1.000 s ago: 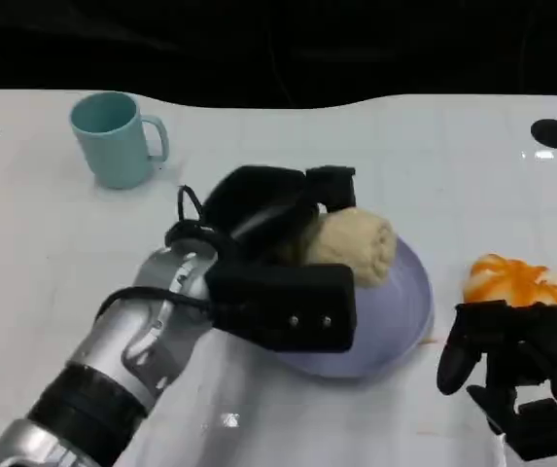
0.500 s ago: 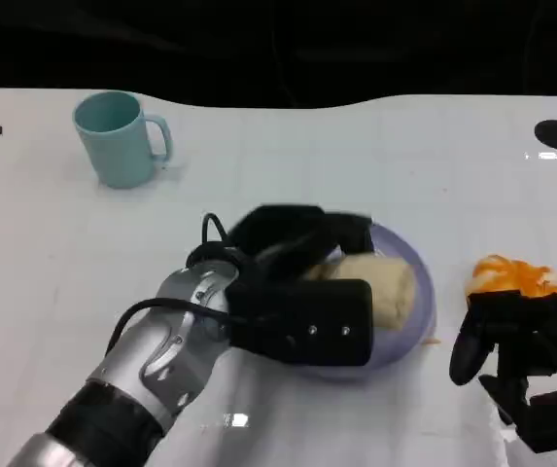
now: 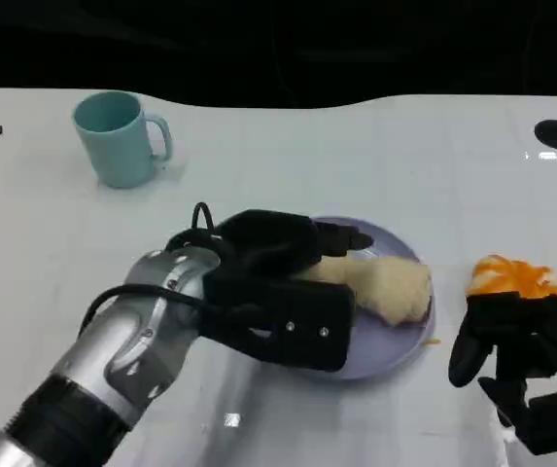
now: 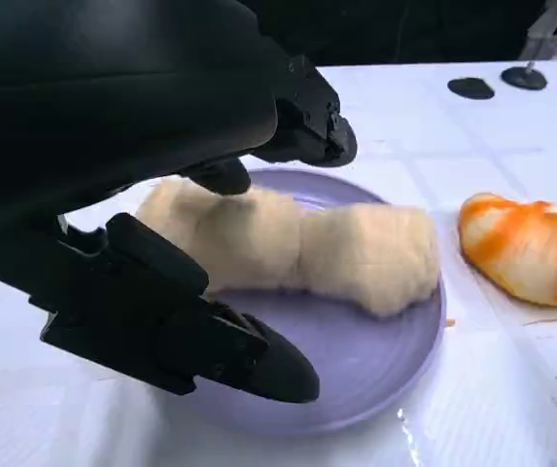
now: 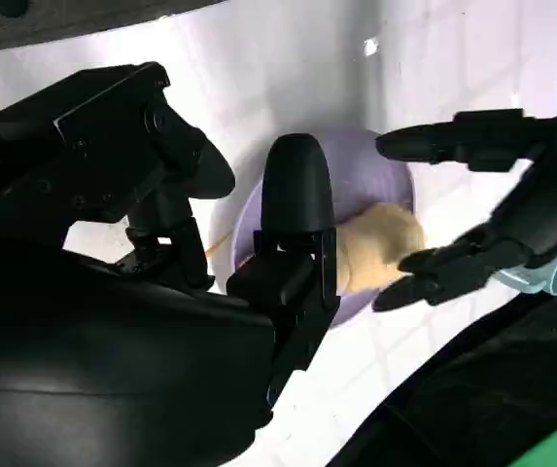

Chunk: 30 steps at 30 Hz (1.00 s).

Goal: Grasp the towel on the left side of the plate with the left hand and place it into the plate.

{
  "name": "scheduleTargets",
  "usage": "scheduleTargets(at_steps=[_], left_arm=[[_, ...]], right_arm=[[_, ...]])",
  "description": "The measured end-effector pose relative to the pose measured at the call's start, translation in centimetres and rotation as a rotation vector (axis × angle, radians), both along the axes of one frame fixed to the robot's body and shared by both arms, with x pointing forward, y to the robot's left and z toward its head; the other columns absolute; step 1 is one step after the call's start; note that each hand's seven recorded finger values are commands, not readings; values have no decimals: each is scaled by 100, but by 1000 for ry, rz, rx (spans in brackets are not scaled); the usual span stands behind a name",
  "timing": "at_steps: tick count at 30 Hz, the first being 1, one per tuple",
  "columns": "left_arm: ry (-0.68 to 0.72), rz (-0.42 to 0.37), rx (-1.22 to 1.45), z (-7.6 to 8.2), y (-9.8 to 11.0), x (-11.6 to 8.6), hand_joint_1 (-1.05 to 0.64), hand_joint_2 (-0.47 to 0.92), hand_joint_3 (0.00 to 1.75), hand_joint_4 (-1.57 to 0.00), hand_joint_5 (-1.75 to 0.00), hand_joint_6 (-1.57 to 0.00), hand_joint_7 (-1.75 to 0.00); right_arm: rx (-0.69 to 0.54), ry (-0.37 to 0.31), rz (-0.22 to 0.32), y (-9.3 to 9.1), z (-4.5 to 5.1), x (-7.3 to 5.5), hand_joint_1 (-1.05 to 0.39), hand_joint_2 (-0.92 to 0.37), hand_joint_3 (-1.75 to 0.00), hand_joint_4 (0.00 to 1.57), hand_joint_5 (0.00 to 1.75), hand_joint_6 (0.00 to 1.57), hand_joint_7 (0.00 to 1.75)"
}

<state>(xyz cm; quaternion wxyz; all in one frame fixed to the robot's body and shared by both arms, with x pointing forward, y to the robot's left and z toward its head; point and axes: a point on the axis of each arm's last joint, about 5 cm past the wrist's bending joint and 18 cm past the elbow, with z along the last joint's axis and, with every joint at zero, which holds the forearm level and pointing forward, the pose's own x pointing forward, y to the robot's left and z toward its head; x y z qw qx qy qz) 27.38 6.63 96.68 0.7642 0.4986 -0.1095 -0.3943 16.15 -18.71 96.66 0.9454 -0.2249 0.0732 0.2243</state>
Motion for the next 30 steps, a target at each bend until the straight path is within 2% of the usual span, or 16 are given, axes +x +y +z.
scheduleTargets(at_steps=[4, 6, 7, 9, 12, 16, 17, 18, 19, 24, 27, 30], left_arm=[[23, 10, -89, 156, 137, -21, -59, 92, 10, -10, -64, -33, -6], [31, 27, -151, 187, 230, -70, -48, 92, 16, -21, -69, -41, -9], [42, 39, -180, 181, 276, -101, -47, 92, 17, -22, -70, -43, -10], [87, 64, -234, 143, 348, -150, -36, 92, 23, -40, -80, -55, -15], [198, 124, -391, 100, 497, -250, -30, 92, 26, -55, -93, -68, -20], [321, 217, -606, 81, 632, -409, -22, 92, 30, -55, -119, -79, -29], [356, 239, -655, 71, 656, -447, -21, 91, 32, -55, -123, -81, -36], [385, 255, -696, 60, 683, -484, -20, 86, 43, -55, -128, -76, -54], [414, 268, -738, 50, 709, -520, -19, 82, 51, -55, -130, -72, -65], [547, 349, -890, 10, 828, -666, -17, 49, 114, -67, -150, -75, -104], [620, 404, -955, 10, 908, -801, -14, 48, 126, -70, -158, -75, -122], [676, 429, -1000, 7, 992, -914, -14, 50, 125, -70, -161, -73, -133]], right_arm=[[5, 1, 6, 4, -1, 3, 4, -57, -109, 70, 175, 67, 147], [8, 3, 8, 12, 0, 7, 4, -58, -108, 70, 175, 67, 147], [7, 9, 8, 16, -3, 7, 5, -58, -108, 70, 175, 67, 147], [8, 18, 11, 28, -9, 7, 6, -58, -108, 70, 175, 68, 147], [10, 16, 15, 38, -6, 7, 5, -57, -108, 70, 175, 68, 148], [20, 16, 21, 50, -5, 10, 5, -57, -109, 70, 175, 68, 149], [20, 16, 22, 52, -4, 10, 5, -57, -109, 70, 175, 68, 149], [20, 15, 24, 55, -3, 11, 5, -57, -109, 70, 175, 68, 149], [20, 17, 23, 57, -2, 10, 5, -56, -109, 70, 175, 68, 149], [20, 22, 24, 63, -1, 14, 4, -56, -109, 70, 175, 67, 149], [20, 20, 27, 69, -2, 17, 4, -56, -110, 70, 174, 68, 148], [21, 21, 30, 74, -7, 21, 4, -56, -110, 70, 174, 68, 148]])
